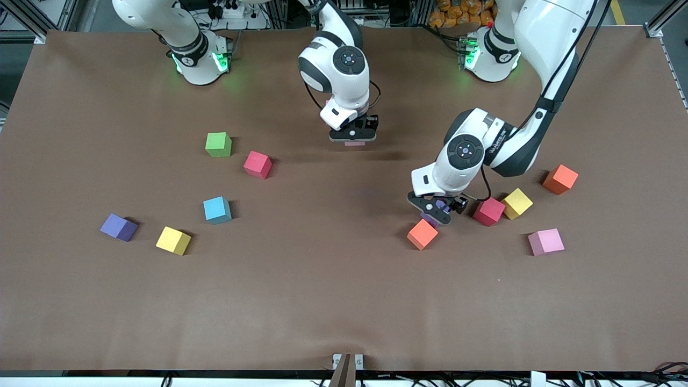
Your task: Form number 2 with 11 blocks
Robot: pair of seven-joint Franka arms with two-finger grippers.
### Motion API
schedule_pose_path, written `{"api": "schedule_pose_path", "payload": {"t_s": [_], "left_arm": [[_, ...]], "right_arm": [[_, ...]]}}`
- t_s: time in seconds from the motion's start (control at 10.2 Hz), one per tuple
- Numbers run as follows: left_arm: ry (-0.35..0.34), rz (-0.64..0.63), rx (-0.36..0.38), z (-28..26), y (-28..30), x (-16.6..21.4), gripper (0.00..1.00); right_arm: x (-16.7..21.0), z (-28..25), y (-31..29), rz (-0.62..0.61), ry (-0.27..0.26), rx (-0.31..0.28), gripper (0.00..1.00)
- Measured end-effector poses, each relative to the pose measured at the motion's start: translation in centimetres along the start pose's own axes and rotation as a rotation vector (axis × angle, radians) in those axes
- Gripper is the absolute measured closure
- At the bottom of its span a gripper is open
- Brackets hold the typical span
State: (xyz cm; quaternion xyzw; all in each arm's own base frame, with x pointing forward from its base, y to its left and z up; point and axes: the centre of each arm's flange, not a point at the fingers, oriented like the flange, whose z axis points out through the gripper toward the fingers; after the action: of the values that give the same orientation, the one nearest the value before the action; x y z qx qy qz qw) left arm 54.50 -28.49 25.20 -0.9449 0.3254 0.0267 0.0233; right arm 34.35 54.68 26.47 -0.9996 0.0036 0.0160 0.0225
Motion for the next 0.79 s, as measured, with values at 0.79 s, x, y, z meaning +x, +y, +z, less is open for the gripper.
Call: {"api": "schedule_pose_path", "payload": {"t_s": [0.79], "left_arm": [[0.006, 0.001, -0.007, 0.9, 0.1, 0.2, 0.00]], "right_arm": [[-1.0, -1.2, -1.4, -0.838, 0.070, -0.058, 0.37]]}}
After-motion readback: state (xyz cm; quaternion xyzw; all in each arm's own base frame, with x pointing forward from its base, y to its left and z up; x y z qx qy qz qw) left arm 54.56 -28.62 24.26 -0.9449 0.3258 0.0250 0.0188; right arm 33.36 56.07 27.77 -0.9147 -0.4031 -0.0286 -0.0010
